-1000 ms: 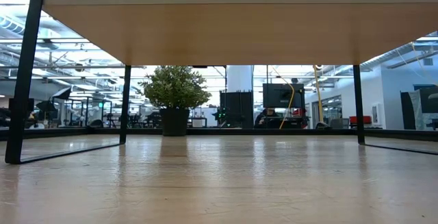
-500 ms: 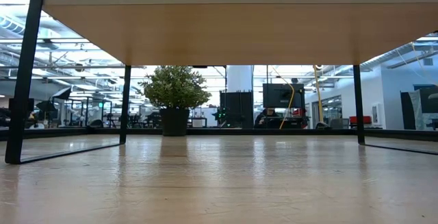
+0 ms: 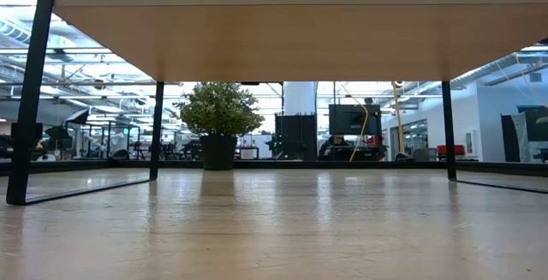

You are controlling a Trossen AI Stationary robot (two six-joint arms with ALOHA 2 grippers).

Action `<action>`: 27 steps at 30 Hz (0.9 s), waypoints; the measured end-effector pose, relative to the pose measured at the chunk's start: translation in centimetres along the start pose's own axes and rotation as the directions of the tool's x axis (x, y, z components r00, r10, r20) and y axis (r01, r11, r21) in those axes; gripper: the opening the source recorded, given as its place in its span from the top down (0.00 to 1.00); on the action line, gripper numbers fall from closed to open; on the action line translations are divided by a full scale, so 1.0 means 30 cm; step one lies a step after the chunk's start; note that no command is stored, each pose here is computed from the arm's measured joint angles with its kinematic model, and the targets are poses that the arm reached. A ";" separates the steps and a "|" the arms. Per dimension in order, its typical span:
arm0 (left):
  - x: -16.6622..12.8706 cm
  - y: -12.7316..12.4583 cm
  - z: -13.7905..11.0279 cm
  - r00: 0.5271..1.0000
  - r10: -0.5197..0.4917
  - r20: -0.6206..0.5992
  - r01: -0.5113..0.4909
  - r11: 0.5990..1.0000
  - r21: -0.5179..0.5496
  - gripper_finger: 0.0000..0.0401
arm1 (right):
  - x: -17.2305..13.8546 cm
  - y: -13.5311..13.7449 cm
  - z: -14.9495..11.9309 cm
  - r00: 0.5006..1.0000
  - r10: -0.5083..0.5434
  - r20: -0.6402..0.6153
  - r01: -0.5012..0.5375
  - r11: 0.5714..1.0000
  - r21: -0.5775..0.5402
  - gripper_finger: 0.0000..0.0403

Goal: Pick & Place candle stick holders
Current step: Return to Home Position

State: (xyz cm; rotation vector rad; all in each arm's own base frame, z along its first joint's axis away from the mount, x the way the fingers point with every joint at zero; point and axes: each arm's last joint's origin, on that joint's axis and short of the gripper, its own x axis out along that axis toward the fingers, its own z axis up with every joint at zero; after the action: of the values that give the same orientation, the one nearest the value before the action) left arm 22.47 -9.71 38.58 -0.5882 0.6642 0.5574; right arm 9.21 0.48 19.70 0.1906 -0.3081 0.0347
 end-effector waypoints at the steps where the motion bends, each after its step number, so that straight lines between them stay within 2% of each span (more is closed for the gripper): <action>1: 0.000 0.000 0.000 1.000 0.000 0.000 0.000 1.000 0.000 0.99 | 0.000 -0.006 0.001 1.000 -0.029 0.005 0.029 1.000 -0.005 1.00; 7: 0.000 -0.002 0.001 1.000 -0.005 0.002 0.005 1.000 -0.003 0.99 | -0.001 -0.041 0.002 0.988 -0.152 0.015 0.152 0.988 -0.019 1.00; 17: 0.001 -0.004 0.002 1.000 -0.008 0.004 0.008 1.000 -0.008 0.99 | -0.012 -0.088 -0.040 0.938 -0.330 -0.103 0.321 0.942 -0.095 1.00; 21: 0.001 -0.004 0.002 1.000 -0.008 0.005 0.008 1.000 -0.007 0.99 | -0.017 -0.098 -0.057 0.921 -0.355 -0.159 0.339 0.933 -0.124 1.00; 27: 0.001 -0.004 0.002 1.000 -0.008 0.005 0.008 1.000 -0.007 0.98 | -0.020 -0.104 -0.067 0.922 -0.330 -0.201 0.309 0.942 -0.129 1.00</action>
State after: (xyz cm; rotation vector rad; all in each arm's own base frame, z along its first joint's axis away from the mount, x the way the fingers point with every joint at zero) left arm 22.58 -9.74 38.64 -0.5955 0.6556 0.5537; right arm 9.43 -2.20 17.07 0.1393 -0.0540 -0.2820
